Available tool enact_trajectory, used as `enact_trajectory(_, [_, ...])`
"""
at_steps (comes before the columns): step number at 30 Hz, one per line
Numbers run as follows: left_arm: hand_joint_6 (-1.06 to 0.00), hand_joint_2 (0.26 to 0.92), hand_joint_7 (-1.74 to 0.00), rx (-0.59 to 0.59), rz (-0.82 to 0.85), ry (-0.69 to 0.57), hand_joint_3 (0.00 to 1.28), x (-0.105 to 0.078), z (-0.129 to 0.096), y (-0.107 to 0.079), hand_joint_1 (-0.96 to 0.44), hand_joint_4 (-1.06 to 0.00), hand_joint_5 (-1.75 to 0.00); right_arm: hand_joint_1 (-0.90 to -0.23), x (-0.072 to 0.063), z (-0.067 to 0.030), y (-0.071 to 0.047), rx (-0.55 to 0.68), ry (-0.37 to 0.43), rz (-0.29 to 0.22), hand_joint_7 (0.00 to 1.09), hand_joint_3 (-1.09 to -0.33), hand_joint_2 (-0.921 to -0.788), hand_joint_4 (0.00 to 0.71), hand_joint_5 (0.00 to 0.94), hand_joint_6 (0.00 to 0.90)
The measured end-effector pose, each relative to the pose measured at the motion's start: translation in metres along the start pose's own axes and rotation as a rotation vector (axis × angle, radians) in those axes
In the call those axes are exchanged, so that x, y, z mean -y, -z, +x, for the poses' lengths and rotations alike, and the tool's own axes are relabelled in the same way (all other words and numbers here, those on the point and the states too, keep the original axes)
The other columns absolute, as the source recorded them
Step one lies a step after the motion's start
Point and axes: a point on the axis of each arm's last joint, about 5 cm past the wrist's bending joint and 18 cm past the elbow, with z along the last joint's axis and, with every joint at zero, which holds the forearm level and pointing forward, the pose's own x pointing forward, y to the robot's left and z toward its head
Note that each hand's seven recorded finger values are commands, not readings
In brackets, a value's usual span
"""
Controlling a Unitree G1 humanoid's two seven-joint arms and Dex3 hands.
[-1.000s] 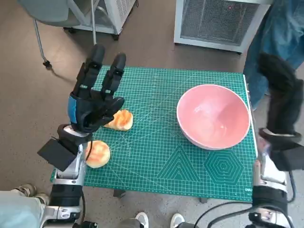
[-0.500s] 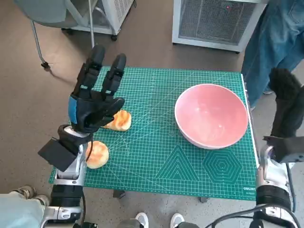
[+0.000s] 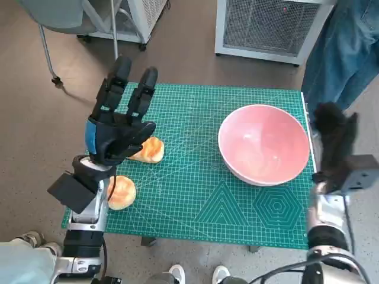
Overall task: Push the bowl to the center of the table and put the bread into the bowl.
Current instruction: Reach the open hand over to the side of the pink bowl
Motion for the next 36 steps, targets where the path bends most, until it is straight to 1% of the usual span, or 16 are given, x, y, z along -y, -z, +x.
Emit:
enact_trajectory(6, [-0.28, 0.921, 0.0, -0.002, 0.001, -0.001, 0.17, 0.0, 0.0, 0.0, -0.06, -0.21, 0.0, -0.618, -0.014, -0.0018, 0.007, -0.056, -0.03, 0.071, 0.51, -0.843, -0.921, 0.177, 0.0, 0.022])
enact_trajectory(11, [-0.28, 0.921, 0.0, -0.004, 0.001, -0.001, 0.17, -0.001, 0.0, 0.0, -0.07, -0.21, 0.0, -0.634, -0.028, -0.0006, 0.009, -0.086, -0.062, 0.131, 0.49, -0.83, -0.921, 0.168, 0.0, 0.015])
enact_trajectory(14, [-0.28, 0.921, 0.0, -0.006, 0.002, -0.001, 0.17, -0.001, -0.001, 0.0, -0.07, -0.21, 0.0, -0.631, -0.036, 0.0016, 0.009, -0.102, -0.074, 0.203, 0.49, -0.827, -0.921, 0.155, 0.0, 0.011])
enact_trajectory(17, [-0.27, 0.921, 0.0, -0.007, 0.004, -0.002, 0.17, -0.001, -0.002, 0.0, -0.07, -0.21, 0.0, -0.629, -0.044, 0.0046, 0.007, -0.111, -0.087, 0.266, 0.48, -0.824, -0.921, 0.142, 0.0, 0.008])
enact_trajectory(23, [-0.27, 0.921, 0.0, -0.009, 0.01, -0.003, 0.17, -0.003, -0.003, -0.001, -0.07, -0.21, 0.0, -0.622, -0.054, 0.0097, 0.003, -0.122, -0.104, 0.334, 0.46, -0.821, -0.921, 0.136, 0.001, 0.008])
enact_trajectory(27, [-0.27, 0.921, 0.0, -0.01, 0.019, -0.006, 0.17, -0.005, -0.005, -0.002, -0.07, -0.21, 0.0, -0.596, -0.062, 0.0122, 0.0, -0.132, -0.116, 0.361, 0.45, -0.848, -0.921, 0.139, 0.002, 0.017])
enact_trajectory(30, [-0.27, 0.921, 0.0, -0.012, 0.024, -0.009, 0.17, -0.007, -0.006, -0.003, -0.07, -0.21, 0.0, -0.579, -0.068, 0.0141, -0.002, -0.136, -0.13, 0.371, 0.44, -0.866, -0.921, 0.141, 0.002, 0.024])
enact_trajectory(36, [-0.27, 0.921, 0.0, -0.013, 0.028, -0.015, 0.17, -0.008, -0.007, -0.003, -0.07, -0.21, 0.0, -0.567, -0.076, 0.0194, -0.008, -0.134, -0.147, 0.384, 0.44, -0.877, -0.921, 0.142, 0.002, 0.035])
